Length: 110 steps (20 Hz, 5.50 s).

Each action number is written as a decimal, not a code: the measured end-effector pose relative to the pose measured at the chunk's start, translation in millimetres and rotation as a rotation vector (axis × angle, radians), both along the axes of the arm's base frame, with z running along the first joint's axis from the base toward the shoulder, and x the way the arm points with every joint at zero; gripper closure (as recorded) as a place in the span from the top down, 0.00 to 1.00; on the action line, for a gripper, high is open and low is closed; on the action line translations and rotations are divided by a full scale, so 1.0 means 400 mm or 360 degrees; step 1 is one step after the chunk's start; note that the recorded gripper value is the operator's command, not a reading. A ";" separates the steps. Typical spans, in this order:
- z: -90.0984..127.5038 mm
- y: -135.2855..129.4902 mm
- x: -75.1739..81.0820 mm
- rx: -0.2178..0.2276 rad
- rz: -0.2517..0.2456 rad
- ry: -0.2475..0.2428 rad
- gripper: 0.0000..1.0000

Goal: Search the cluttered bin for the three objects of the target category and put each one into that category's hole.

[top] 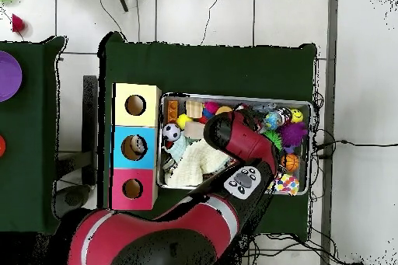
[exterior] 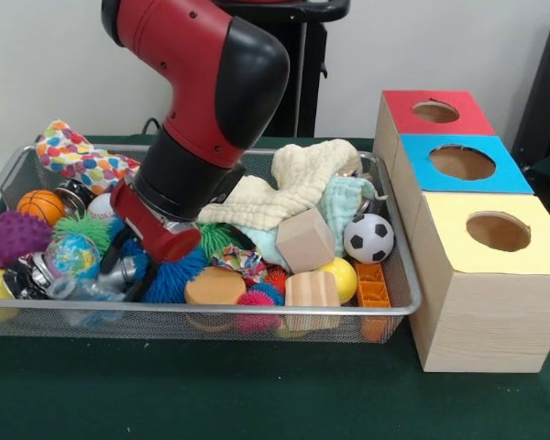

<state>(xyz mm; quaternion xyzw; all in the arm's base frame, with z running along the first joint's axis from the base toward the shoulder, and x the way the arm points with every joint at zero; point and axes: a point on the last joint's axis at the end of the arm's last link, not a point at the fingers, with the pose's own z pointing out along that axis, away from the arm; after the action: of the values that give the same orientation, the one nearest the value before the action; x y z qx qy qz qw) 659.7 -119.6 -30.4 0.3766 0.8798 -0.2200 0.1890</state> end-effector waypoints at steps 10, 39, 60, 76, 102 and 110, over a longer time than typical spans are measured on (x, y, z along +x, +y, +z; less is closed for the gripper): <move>0.067 -0.019 0.030 0.0032 -0.0043 -0.0050 1.00; 0.074 -0.071 0.038 0.0360 -0.0264 -0.0174 1.00; 0.064 -0.047 0.021 0.0386 -0.0250 -0.0102 1.00; 0.006 -0.017 -0.048 0.0428 -0.0193 0.0115 1.00; -0.025 -0.058 -0.079 0.0511 -0.0130 -0.0095 1.00; -0.028 -0.063 -0.087 0.0536 -0.0126 -0.0128 1.00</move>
<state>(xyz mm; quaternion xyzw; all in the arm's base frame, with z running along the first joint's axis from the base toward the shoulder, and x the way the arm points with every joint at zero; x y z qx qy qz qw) 624.9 -144.6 -41.6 0.4456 0.8805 -0.0615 0.1496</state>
